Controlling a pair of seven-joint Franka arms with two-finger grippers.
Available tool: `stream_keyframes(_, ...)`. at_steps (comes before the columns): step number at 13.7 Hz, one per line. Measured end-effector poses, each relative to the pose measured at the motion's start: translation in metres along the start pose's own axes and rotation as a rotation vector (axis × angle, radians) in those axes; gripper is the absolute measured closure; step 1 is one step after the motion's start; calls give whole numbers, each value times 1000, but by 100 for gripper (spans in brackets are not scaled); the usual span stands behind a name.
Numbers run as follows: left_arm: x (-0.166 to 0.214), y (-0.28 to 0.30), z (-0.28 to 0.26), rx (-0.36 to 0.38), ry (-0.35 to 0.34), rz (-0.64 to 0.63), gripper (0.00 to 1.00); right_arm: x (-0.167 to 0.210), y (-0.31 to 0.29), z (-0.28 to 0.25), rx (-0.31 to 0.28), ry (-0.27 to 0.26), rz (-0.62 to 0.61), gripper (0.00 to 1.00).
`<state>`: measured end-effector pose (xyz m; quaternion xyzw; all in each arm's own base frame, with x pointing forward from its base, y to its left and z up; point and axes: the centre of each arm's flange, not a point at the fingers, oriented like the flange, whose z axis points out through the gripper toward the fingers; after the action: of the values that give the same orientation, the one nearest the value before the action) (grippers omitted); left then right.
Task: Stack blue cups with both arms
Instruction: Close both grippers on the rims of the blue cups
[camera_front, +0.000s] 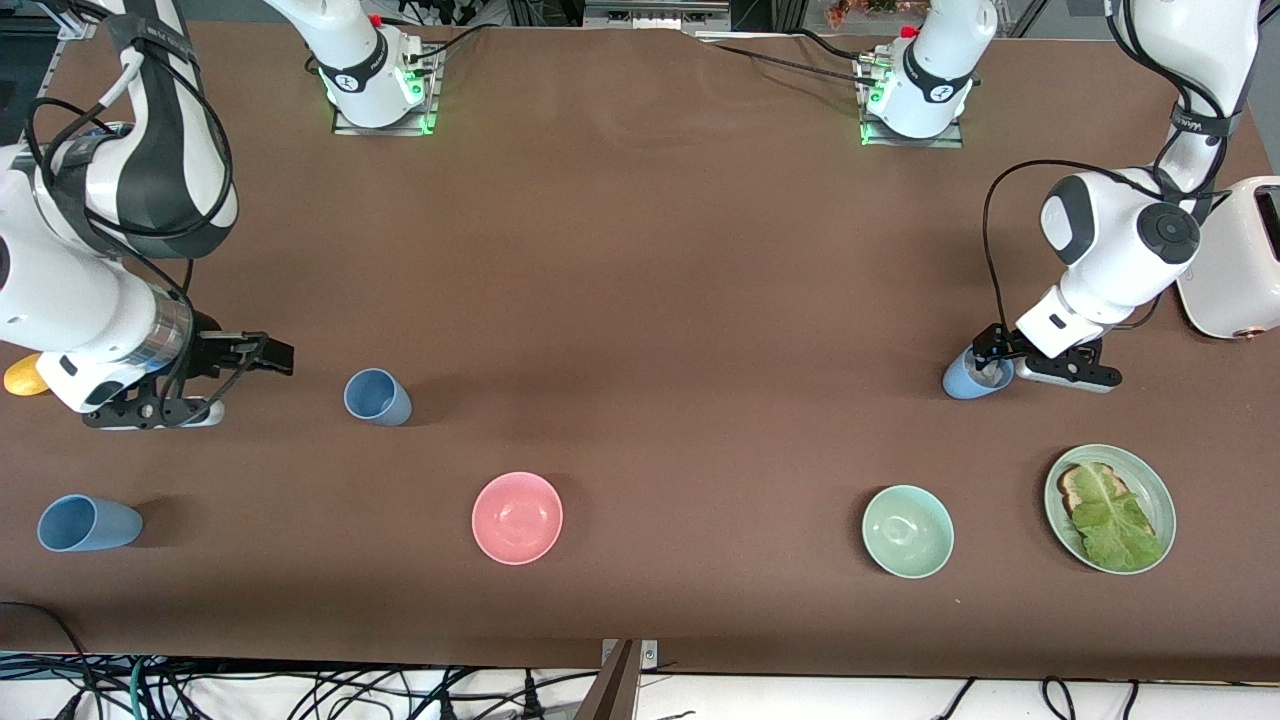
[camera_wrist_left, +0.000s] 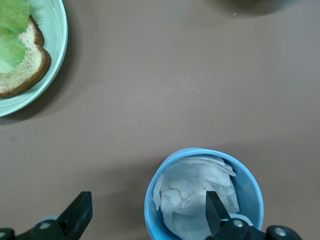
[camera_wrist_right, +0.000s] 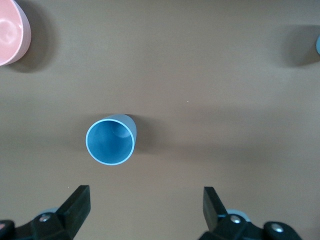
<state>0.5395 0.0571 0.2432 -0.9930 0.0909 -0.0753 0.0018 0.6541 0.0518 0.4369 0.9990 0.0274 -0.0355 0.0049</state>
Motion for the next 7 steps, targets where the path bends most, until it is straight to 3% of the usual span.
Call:
stream_keyframes(2,1,2,4,3,13,3,0,2,-3,9,1,5,-5,0)
stream_keyframes(3,1,2,6,5,18,4,6,2,-4,14,1,9,-6,0)
stream_keyframes(7,0,2,10,5,19,4,52,2,-11,25,4,6,-17,0)
